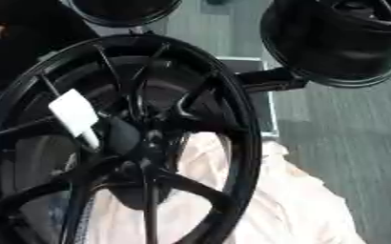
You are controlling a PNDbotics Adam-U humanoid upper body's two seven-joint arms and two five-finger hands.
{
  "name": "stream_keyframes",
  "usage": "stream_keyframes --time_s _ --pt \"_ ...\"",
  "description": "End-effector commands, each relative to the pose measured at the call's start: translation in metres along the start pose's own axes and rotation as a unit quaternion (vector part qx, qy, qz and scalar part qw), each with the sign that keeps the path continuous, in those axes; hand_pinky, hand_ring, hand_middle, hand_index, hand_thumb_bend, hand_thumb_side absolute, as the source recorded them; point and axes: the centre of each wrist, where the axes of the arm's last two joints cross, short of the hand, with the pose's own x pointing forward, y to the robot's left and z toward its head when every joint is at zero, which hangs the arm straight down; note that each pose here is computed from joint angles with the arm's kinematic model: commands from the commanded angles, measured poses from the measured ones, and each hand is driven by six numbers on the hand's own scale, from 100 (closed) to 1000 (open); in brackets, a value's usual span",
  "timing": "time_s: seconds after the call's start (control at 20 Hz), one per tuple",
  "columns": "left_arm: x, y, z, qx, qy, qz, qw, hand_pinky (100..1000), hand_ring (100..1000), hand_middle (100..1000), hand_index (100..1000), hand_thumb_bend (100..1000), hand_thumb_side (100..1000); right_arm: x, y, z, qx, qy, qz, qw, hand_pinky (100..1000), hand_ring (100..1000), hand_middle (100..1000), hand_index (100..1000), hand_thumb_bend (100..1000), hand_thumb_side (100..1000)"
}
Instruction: Pull the pin out of the wheel hub.
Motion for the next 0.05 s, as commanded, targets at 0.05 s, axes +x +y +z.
stream_keyframes --time_s 0.05 --pt "0.0343 0.0068 -0.0072 0.0 -0.048 -0.033 0.998 814 704 649 729 380 100 0.0058 -0.0019 -0.0041 -0.001 -0.014 0.001 1.0 462 615 560 737 100 470"
